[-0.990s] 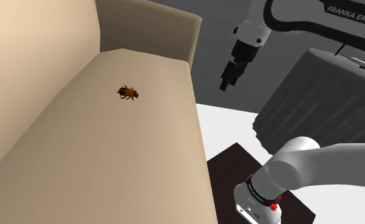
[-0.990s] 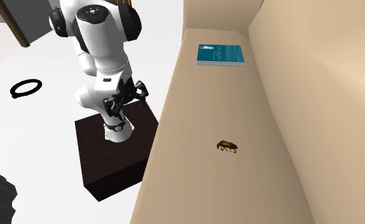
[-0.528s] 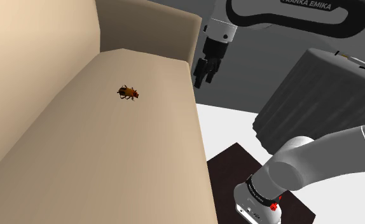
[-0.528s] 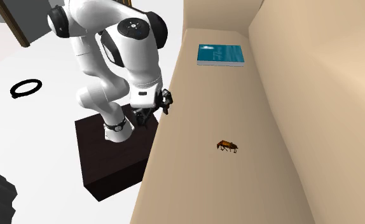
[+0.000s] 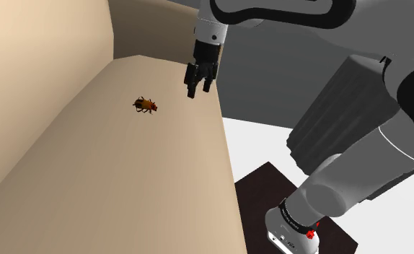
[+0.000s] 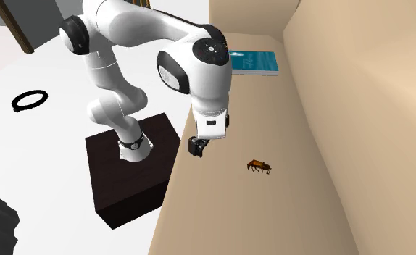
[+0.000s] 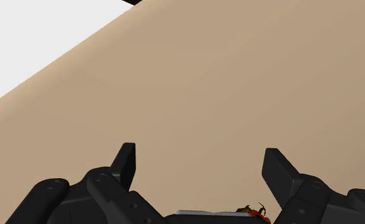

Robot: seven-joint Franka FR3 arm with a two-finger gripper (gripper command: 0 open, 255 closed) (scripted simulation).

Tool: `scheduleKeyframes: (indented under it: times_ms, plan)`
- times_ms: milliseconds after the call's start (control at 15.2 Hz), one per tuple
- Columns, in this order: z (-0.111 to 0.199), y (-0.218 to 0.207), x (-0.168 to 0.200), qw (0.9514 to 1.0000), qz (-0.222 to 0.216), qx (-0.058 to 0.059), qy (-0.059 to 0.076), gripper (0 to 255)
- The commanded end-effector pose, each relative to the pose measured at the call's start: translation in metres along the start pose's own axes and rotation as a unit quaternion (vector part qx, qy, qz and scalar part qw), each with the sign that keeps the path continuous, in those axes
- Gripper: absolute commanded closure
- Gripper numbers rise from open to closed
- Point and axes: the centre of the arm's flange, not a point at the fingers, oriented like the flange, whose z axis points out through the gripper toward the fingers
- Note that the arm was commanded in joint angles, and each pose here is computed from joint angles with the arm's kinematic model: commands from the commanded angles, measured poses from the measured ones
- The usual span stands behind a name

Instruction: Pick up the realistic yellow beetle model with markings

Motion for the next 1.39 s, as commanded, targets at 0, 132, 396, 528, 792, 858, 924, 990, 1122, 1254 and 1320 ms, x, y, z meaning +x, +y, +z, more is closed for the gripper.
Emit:
scheduleKeyframes:
  times_ms: [0, 132, 396, 528, 792, 858, 924, 990, 1122, 1254, 1320]
  plan:
    - [0.008, -0.012, 0.023, 0.9999, -0.007, 0.002, -0.007, 0]
    - [0.014, -0.025, 0.047, 0.9998, -0.015, 0.004, -0.013, 0]
    - [0.026, -0.053, 0.094, 0.9992, -0.029, 0.007, -0.027, 0]
    - [0.032, -0.068, 0.117, 0.9987, -0.037, 0.009, -0.033, 0]
    - [0.044, -0.083, 0.143, 0.9981, -0.045, 0.011, -0.041, 0]
    - [0.049, -0.083, 0.143, 0.9981, -0.045, 0.011, -0.041, 0]
    - [0.055, -0.082, 0.144, 0.9981, -0.045, 0.011, -0.041, 0]
    - [0.060, -0.082, 0.144, 0.9981, -0.045, 0.011, -0.041, 0]
    - [0.070, -0.080, 0.146, 0.9981, -0.045, 0.011, -0.041, 0]
    - [0.078, -0.080, 0.146, 0.9981, -0.045, 0.011, -0.041, 0]
    - [0.078, -0.080, 0.146, 0.9981, -0.045, 0.011, -0.041, 0]
